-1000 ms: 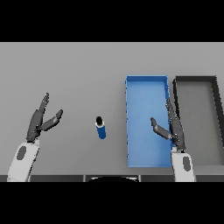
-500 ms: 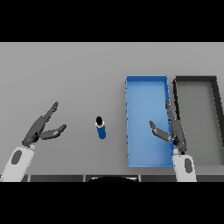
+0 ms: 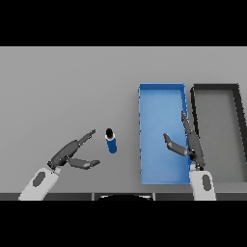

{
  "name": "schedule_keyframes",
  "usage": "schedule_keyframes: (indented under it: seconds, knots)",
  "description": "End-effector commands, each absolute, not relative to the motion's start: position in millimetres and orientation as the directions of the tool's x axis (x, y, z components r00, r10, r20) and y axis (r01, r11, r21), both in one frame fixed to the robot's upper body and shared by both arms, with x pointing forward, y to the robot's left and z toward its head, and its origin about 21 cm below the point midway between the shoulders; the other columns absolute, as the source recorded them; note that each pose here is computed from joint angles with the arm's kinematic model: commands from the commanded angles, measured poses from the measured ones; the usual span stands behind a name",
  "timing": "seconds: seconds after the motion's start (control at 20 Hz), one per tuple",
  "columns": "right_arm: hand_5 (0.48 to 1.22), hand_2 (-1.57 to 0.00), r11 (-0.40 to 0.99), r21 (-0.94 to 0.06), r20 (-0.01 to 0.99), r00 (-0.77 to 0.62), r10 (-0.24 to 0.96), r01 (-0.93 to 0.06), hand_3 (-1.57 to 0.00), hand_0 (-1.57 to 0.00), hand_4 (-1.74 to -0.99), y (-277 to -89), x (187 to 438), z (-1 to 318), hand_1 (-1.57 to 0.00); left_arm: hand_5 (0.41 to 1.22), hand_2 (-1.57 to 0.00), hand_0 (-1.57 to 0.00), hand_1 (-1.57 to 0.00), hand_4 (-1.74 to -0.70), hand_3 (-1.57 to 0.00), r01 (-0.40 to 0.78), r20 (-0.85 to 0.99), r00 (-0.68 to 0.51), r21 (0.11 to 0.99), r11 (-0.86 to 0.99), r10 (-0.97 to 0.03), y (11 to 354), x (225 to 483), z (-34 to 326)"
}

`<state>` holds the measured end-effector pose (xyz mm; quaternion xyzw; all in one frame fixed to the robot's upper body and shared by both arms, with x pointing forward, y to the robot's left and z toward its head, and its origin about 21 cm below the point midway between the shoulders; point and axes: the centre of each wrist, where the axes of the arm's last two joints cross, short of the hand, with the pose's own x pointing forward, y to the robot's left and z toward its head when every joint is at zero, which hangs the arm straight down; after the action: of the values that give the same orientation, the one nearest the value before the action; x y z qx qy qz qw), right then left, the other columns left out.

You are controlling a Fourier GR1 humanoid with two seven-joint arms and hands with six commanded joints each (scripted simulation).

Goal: Pick up the blue pipe and place it into the blue bin.

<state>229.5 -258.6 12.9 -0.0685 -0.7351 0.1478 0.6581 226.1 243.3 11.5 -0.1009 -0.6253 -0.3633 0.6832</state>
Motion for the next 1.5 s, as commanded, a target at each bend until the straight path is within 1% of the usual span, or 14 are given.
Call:
schedule_keyframes:
  seconds: [0.0,0.2,0.4,0.5,0.65,0.75,0.9,1.0,1.05,1.1,1.2,1.25,1.35,1.45]
  knots:
    - [0.618,0.00,0.947,-0.308,0.947,-0.129,0.295,-0.095,0.00,0.00,-1.205,-259.1,228.2,14.5,0.00,0.452,0.00,0.00,0.00,-1.14,0.00,0.635,0.930,-0.041,0.307,0.709,-0.366,237.3,227.9,6.4]
    - [0.624,0.00,0.950,-0.299,0.950,-0.123,0.287,-0.093,0.00,0.00,-1.214,-255.6,226.7,12.6,0.00,0.459,0.00,0.00,0.00,-1.15,0.00,0.640,0.941,-0.067,0.296,0.709,-0.333,215.4,236.9,-3.8]
    - [0.625,0.00,0.947,-0.309,0.948,-0.114,0.298,-0.089,0.00,0.00,-1.205,-259.1,224.2,13.2,0.00,0.460,0.00,0.00,0.00,-1.14,0.00,0.642,0.955,-0.064,0.263,0.720,-0.291,186.3,248.3,-10.0]
    - [0.634,0.00,0.948,-0.310,0.947,-0.121,0.299,-0.079,0.00,0.00,-1.211,-258.4,223.3,11.8,0.00,0.456,0.00,0.00,0.00,-1.12,0.00,0.645,0.955,-0.072,0.266,0.717,-0.289,176.8,252.8,-14.9]
    - [0.642,0.00,0.948,-0.311,0.945,-0.125,0.301,-0.069,0.00,0.00,-1.222,-267.2,221.4,13.2,0.00,0.425,0.00,0.00,0.00,-1.06,0.00,0.637,0.934,-0.070,0.312,0.705,-0.350,167.3,257.5,-23.4]
    - [0.645,0.00,0.945,-0.318,0.942,-0.137,0.306,-0.075,0.00,0.00,-1.214,-263.9,221.4,12.2,0.00,0.420,0.00,0.00,0.00,-1.06,0.00,0.649,0.941,-0.066,0.292,0.702,-0.331,158.6,259.0,-26.1]
    - [0.650,0.00,0.944,-0.322,0.941,-0.137,0.311,-0.070,0.00,0.00,-1.207,-265.6,220.8,12.3,0.00,0.463,0.00,0.00,0.00,-1.11,0.00,0.655,0.959,-0.077,0.254,0.711,-0.273,151.8,263.0,-30.7]
    - [0.655,0.00,0.944,-0.322,0.941,-0.132,0.311,-0.075,0.00,0.00,-1.213,-268.1,218.8,9.7,0.00,0.550,-0.15,0.00,-0.04,-1.19,-0.12,0.652,0.977,-0.051,0.191,0.734,-0.209,143.3,260.9,-34.5]
    - [0.655,0.00,0.946,-0.315,0.943,-0.135,0.303,-0.079,0.00,0.00,-1.217,-268.8,220.6,12.3,0.00,0.613,-0.31,-0.01,-0.16,-1.24,-0.28,0.650,0.983,-0.041,0.164,0.742,-0.181,140.8,262.1,-34.8]
    - [0.656,0.00,0.948,-0.308,0.946,-0.133,0.296,-0.079,0.00,0.00,-1.220,-266.7,221.8,11.9,0.00,0.735,-0.49,-0.12,-0.32,-1.28,-0.53,0.650,0.988,-0.022,0.131,0.748,-0.154,136.1,262.9,-36.1]
    - [0.657,0.00,0.946,-0.317,0.942,-0.141,0.306,-0.069,0.00,0.00,-1.219,-269.9,222.6,13.6,0.00,0.910,-0.87,-0.60,-0.75,-1.44,-0.91,0.640,0.991,-0.023,0.113,0.760,-0.128,134.0,258.8,-36.7]
    - [0.658,0.00,0.948,-0.309,0.944,-0.144,0.296,-0.078,0.00,0.00,-1.224,-265.5,225.4,13.6,0.00,0.972,-1.01,-0.80,-0.92,-1.50,-1.03,0.647,0.992,-0.019,0.110,0.754,-0.128,131.5,257.8,-36.4]
    - [0.660,0.00,0.950,-0.301,0.949,-0.124,0.290,-0.086,0.00,0.00,-1.233,-265.8,223.9,10.5,0.00,1.062,-1.21,-1.07,-1.15,-1.58,-1.19,0.654,0.991,-0.033,0.118,0.747,-0.128,128.6,256.7,-34.5]
    - [0.651,0.00,0.951,-0.297,0.950,-0.125,0.286,-0.086,0.00,0.00,-1.224,-261.8,227.0,13.1,0.00,1.119,-1.34,-1.25,-1.30,-1.53,-1.33,0.653,0.988,-0.059,0.145,0.744,-0.141,126.2,254.8,-34.0]
